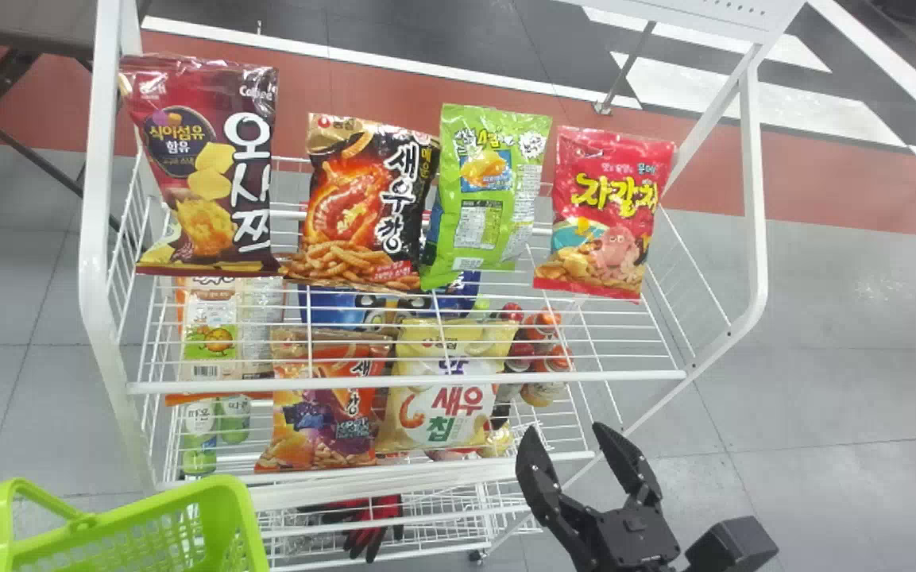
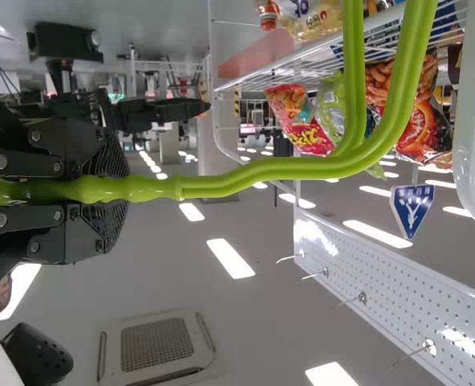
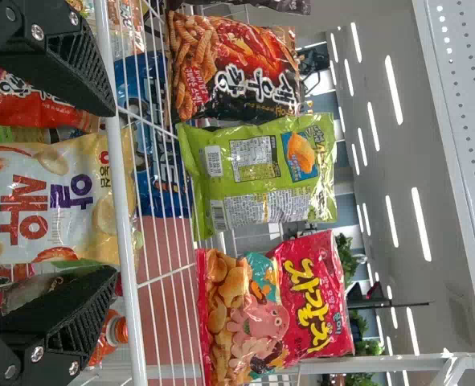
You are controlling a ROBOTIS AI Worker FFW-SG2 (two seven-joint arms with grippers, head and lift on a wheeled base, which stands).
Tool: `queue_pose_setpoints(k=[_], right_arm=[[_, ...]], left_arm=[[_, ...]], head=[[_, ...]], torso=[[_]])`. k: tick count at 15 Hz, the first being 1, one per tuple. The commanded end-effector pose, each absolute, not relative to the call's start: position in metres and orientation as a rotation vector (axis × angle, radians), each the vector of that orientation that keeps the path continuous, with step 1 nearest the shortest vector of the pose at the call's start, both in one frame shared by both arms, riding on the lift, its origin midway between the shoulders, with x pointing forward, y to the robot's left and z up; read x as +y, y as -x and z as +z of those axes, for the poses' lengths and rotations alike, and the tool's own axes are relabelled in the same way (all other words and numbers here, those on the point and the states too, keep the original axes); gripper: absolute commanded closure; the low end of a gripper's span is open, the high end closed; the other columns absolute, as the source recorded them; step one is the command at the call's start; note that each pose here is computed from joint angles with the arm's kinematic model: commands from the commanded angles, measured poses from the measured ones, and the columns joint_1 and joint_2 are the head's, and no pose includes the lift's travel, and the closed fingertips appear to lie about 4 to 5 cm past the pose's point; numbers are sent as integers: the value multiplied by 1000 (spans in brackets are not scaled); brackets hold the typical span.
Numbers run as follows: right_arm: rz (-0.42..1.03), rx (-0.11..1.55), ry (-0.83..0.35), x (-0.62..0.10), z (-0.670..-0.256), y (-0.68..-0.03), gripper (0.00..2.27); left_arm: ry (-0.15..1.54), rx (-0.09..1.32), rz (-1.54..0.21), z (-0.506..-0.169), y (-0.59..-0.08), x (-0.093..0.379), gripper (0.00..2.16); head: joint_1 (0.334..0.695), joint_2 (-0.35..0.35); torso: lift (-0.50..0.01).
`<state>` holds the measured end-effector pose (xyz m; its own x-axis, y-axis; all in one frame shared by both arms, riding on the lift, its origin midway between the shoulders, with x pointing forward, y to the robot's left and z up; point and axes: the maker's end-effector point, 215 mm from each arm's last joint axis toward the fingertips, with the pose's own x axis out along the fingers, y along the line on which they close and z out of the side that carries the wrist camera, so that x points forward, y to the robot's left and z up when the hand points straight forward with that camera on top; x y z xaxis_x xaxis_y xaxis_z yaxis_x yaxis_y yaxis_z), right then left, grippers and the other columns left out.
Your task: Hold basket handle with left hand then pick Gkobukchip with right hand and place into basket
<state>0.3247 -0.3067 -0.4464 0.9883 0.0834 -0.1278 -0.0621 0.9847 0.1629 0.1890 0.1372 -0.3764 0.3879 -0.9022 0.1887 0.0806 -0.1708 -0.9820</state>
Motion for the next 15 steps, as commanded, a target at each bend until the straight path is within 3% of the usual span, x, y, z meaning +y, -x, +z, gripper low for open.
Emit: queue_pose_setpoints(k=[1, 7, 15], right_arm=[[78, 133, -158, -306, -443, -329, 100], [137, 225, -158, -293, -439, -392, 100], [175, 252, -180, -296, -395, -496, 90]], left_arm=[[1472, 782, -1051, -377, -189, 137, 2155], [1472, 781, -1054, -377, -190, 137, 2155], [1460, 780, -1059, -375, -194, 140, 2155]], head=[[695, -350], [695, -349], [695, -270]], torso=[[0], [0], [0]])
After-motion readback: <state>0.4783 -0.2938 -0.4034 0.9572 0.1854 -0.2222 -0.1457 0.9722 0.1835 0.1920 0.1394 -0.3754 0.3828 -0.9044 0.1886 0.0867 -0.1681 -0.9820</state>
